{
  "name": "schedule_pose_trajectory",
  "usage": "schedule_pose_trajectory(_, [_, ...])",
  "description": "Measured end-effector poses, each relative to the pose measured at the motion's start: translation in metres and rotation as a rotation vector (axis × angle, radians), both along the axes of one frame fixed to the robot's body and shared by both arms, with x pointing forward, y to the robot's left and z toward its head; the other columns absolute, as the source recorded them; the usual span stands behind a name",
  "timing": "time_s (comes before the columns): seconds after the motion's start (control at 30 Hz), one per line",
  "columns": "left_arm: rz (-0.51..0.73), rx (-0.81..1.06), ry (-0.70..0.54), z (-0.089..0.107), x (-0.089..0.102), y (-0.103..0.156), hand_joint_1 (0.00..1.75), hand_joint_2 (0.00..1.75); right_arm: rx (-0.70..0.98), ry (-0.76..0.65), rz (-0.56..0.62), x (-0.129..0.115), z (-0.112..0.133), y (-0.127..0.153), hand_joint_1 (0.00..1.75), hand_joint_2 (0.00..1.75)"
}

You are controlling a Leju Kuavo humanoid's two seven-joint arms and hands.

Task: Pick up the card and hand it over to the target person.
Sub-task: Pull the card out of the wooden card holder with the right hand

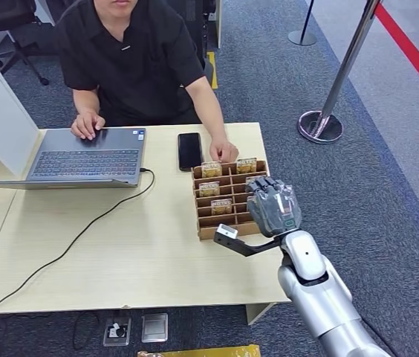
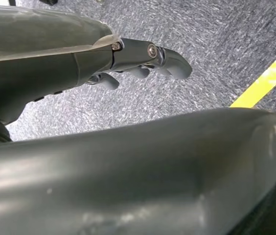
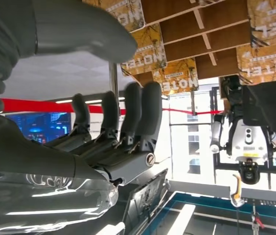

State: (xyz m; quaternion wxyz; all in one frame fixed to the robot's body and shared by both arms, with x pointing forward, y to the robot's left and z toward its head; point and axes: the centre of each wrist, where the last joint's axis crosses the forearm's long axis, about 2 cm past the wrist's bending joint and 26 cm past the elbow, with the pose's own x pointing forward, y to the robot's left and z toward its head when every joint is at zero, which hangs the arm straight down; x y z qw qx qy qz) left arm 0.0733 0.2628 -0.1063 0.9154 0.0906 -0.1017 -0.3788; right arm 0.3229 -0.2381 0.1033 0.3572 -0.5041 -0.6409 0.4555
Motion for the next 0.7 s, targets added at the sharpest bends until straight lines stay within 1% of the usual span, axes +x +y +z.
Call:
schedule_pose_trajectory(0.13, [-0.001,0.001,0.0,0.0001,0.0008,0.0008,0.0,0.0,0.016,0.002,-0.007,0.0005,0.0002,0.0008,0.92,1.75])
schedule_pose_trajectory(0.2, [0.0,0.002,0.003,-0.0001,0.0002,0.0016,0.0,0.0,0.027,0.003,-0.008,0.0006,0.0006,0.0022,0.96,1.75])
schedule_pose_trajectory(0.43, [-0.011,0.006,0.012,-0.0002,-0.0006,0.0019,0.0,0.0,0.042,0.016,-0.004,0.0012,0.0005,0.0097,0.94,1.75])
schedule_pose_trajectory(0.57, [-0.019,0.004,0.011,0.0002,0.0018,0.001,0.0,0.0,0.044,0.03,-0.008,0.002,-0.0017,0.0097,0.86,1.75])
schedule_pose_trajectory(0.7, [-0.025,0.002,0.007,0.0006,0.0036,-0.0006,0.0,0.0,0.048,0.029,-0.014,0.0048,-0.0022,0.0086,0.82,1.75])
